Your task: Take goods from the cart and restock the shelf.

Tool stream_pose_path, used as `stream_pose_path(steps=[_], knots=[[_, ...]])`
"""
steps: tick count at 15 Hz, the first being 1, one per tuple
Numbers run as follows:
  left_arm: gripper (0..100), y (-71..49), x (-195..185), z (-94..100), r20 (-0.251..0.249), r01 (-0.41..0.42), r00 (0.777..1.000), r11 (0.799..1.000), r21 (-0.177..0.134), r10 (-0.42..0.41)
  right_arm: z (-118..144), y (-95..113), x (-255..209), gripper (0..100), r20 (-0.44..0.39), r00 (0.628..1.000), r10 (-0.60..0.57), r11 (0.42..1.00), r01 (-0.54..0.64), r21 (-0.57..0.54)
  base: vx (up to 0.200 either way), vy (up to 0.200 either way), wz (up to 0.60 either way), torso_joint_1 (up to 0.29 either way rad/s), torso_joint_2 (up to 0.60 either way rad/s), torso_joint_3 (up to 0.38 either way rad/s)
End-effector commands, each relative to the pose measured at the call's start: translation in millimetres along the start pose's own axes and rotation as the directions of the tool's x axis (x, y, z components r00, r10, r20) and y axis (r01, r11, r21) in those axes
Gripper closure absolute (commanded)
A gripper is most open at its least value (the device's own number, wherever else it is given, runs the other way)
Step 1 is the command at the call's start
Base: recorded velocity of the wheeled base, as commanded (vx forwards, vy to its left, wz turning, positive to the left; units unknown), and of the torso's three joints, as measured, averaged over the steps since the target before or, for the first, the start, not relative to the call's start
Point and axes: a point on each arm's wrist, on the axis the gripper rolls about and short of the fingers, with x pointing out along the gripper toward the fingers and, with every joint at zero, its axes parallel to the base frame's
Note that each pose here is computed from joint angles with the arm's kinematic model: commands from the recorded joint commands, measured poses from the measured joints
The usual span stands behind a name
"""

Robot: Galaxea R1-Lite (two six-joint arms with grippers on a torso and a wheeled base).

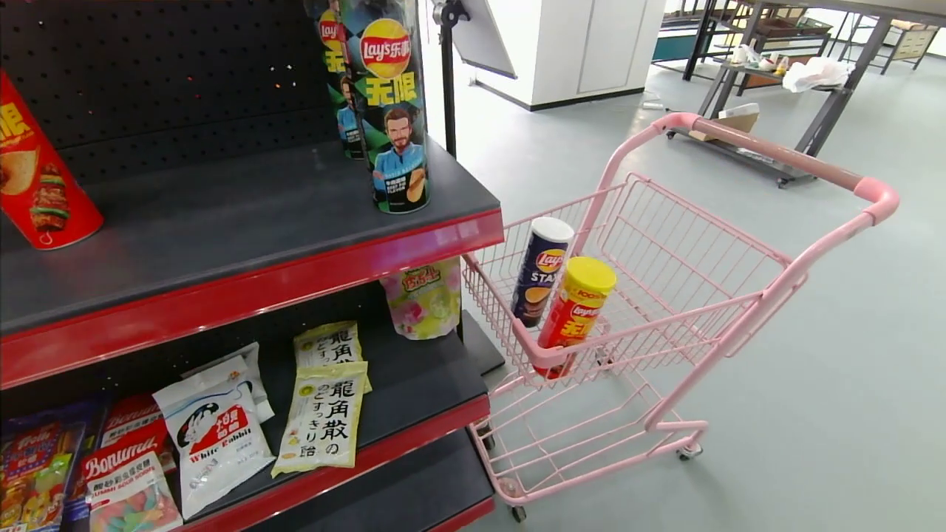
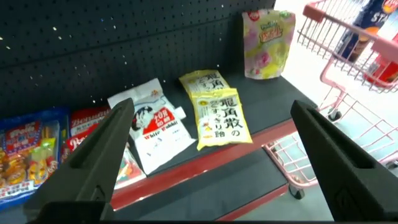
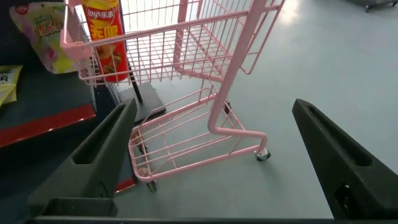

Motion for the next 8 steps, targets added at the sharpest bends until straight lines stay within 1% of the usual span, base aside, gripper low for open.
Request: stream_pose_path(steps=[1,2,3,4,5,6,7,8], knots=[[0,0.0,0,-0.1,-0.001,-0.002,1.0,1.0,0.0,0.002,0,0,0,0,-0.001,1.0,0.0,1.0,0.0,-0.001,0.0,0.0,0.0,-0.154,0.52,0.354],[0,0.0,0,-0.1,-0.001,0.0,1.0,1.0,0.0,0.0,0,0,0,0,-0.001,1.0,-0.001,1.0,0.001,-0.001,0.0,0.0,0.0,-0.144,0.51,0.349],[0,0.0,0,-0.1,-0.001,-0.002,1.0,1.0,0.0,0.002,0,0,0,0,-0.002,1.0,0.005,1.0,-0.005,-0.004,0.0,0.0,0.0,-0.076,0.32,0.222],[0,0.0,0,-0.1,-0.001,-0.002,1.0,1.0,0.0,0.002,1,0,1,0,-0.022,1.0,-0.007,1.0,0.007,-0.003,0.0,0.0,0.0,-0.051,0.17,0.115],[0,0.0,0,-0.1,-0.001,-0.002,1.0,1.0,0.0,0.002,5,0,0,0,0.001,1.0,-0.026,1.0,0.026,0.003,0.0,0.0,0.0,-0.032,0.1,0.066],[0,0.0,0,-0.1,-0.001,0.0,1.0,1.0,0.0,0.0,68,0,3,0,0.025,0.999,0.022,0.997,-0.024,0.077,0.0,0.0,0.0,-0.017,0.06,0.036],[0,0.0,0,-0.1,-0.001,0.001,1.0,1.0,0.0,-0.001,125,1,35,0,-0.047,0.998,0.051,0.971,-0.038,0.238,0.0,0.0,0.0,0.0,0.0,0.0],[0,0.0,0,-0.1,-0.001,0.0,1.0,1.0,0.0,0.0,150,5,63,0,-0.1,0.988,0.115,0.964,-0.086,0.253,0.0,0.0,0.0,0.0,0.0,0.0]])
